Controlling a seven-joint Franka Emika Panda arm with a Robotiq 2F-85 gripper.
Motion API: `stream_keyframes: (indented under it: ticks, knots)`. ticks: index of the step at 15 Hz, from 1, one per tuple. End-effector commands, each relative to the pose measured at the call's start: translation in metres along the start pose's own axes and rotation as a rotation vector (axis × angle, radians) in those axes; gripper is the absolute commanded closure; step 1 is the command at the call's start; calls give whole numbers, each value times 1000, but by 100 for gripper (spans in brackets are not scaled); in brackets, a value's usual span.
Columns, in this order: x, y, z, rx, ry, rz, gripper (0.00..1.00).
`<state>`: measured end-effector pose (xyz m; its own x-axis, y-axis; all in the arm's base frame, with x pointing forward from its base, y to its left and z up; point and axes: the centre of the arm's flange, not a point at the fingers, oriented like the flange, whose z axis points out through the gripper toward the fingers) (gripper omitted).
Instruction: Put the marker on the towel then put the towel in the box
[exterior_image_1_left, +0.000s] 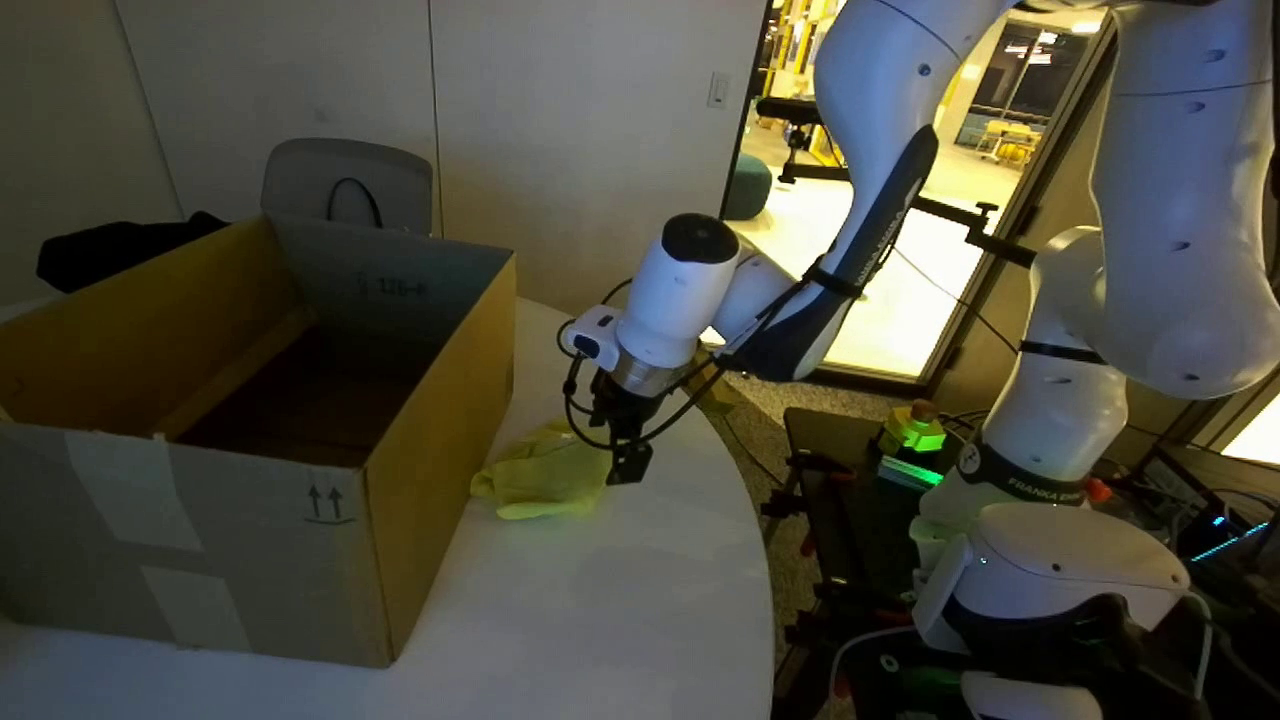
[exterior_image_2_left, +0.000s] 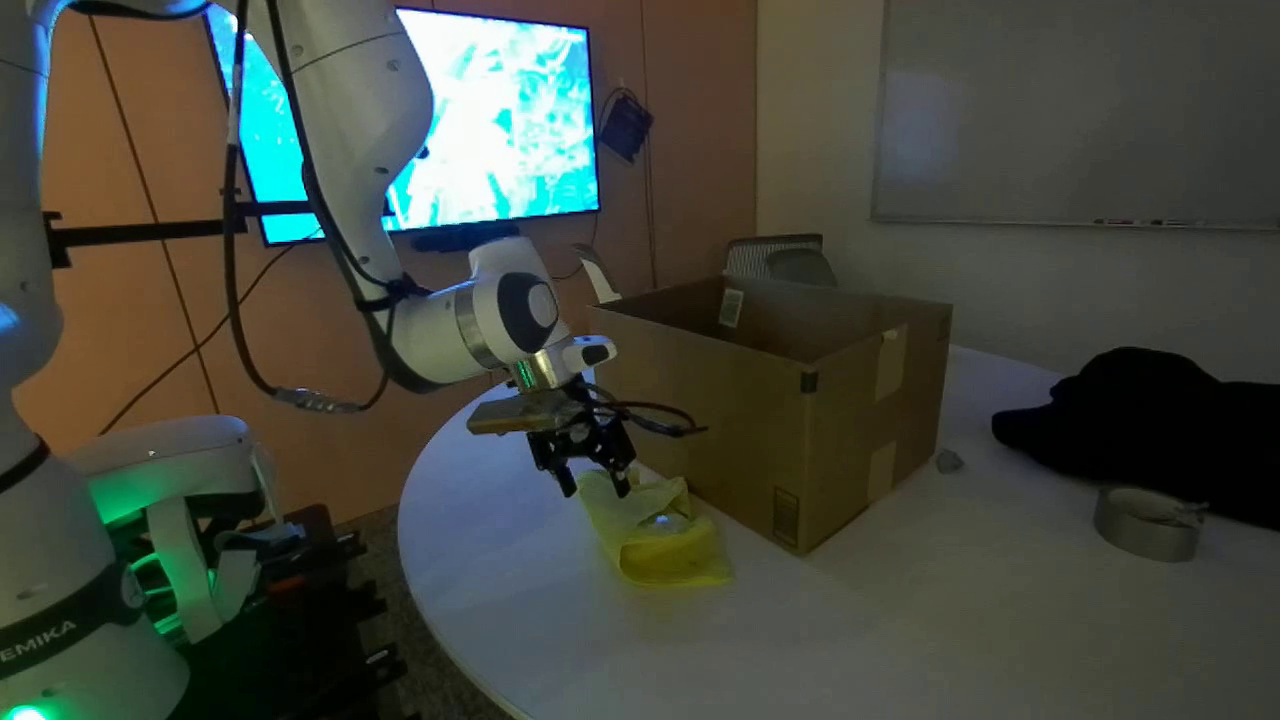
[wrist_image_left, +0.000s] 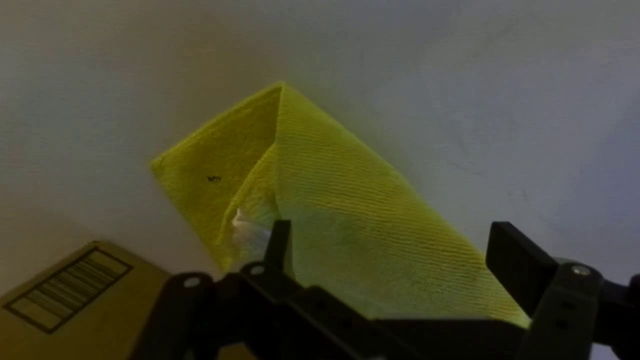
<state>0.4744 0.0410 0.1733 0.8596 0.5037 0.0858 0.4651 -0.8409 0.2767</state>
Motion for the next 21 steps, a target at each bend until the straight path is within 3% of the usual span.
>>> stream_keyframes:
  ticks: [1, 4, 8, 14, 15, 16, 21]
  knots:
    - [23, 37, 22, 78, 33, -179, 0]
    - [30, 46, 43, 160, 46, -279, 0]
    - [35, 53, 60, 240, 70, -287, 0]
    - [36, 52, 62, 185, 55, -164, 0]
    - [36, 48, 62, 174, 43, -161, 25]
    - [35, 47, 62, 149, 34, -154, 26]
    - [37, 37, 59, 107, -23, -120, 64]
